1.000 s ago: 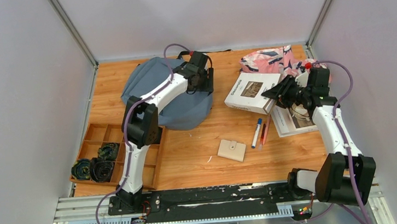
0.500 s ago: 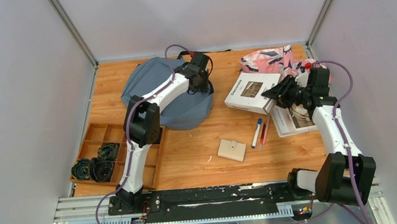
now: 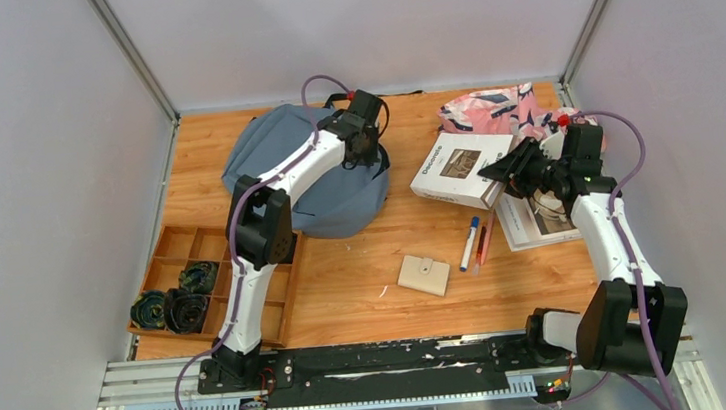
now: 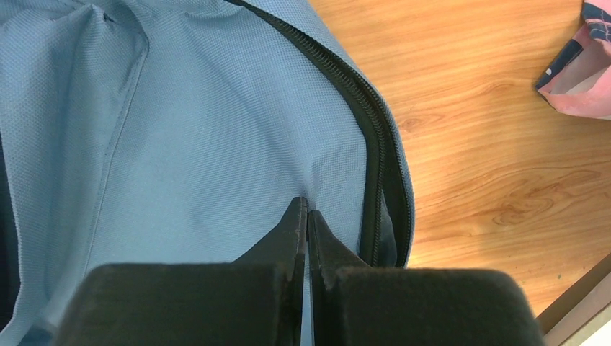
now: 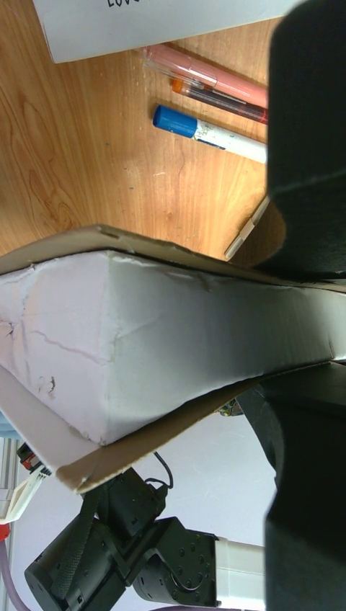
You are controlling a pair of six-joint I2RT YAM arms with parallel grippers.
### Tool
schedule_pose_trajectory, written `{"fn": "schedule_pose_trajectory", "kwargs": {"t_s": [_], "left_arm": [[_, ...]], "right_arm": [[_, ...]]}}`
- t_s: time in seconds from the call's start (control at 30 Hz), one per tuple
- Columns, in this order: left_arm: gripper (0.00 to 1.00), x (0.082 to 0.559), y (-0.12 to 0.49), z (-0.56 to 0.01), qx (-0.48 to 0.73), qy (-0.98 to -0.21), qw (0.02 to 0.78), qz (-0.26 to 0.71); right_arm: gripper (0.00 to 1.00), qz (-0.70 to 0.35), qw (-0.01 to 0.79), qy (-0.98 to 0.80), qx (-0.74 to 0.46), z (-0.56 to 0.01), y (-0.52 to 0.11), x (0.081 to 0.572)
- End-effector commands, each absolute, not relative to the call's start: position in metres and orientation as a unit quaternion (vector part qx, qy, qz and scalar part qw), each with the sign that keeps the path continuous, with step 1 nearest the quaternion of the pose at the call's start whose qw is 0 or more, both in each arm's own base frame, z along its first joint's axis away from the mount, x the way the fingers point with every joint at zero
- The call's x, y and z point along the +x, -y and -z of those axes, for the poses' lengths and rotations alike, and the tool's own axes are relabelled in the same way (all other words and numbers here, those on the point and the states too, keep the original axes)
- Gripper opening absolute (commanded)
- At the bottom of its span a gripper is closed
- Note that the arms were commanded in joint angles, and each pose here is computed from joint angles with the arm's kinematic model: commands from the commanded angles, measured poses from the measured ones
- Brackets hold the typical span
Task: Pack the student bag
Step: Place the book in the student bag.
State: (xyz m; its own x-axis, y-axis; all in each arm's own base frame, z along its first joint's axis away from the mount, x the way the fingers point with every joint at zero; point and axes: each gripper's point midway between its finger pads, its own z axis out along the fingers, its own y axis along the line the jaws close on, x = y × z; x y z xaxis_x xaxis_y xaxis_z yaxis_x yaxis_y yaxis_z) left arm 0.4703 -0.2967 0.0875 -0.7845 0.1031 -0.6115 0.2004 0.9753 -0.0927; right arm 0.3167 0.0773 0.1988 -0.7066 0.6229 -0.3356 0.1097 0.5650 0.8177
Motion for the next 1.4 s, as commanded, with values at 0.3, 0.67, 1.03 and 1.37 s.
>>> {"fn": "schedule_pose_trajectory", "kwargs": {"t_s": [0.3, 0.67, 1.03, 1.37], "left_arm": [[0.0, 0.466, 0.267, -0.225, 0.113, -0.907, 0.383, 0.135], [0.0, 0.468, 0.236, -0.272, 0.071, -0.878, 0.364, 0.302], [0.0, 0.456, 0.216, -0.298, 0.036, -0.876, 0.374, 0.303], [0.0, 0.452, 0.208, -0.312, 0.015, -0.873, 0.39, 0.292]], "right_arm": [[0.11, -0.44, 0.345, -0.812, 0.166, -0.232, -0.091, 0.322], [0.15, -0.502, 0.391, -0.769, 0.058, -0.293, -0.163, 0.337], [0.1, -0.488, 0.331, -0.805, 0.066, -0.232, -0.277, 0.372], [0.1, -0.517, 0.371, -0.764, 0.11, -0.235, -0.297, 0.419]]}}
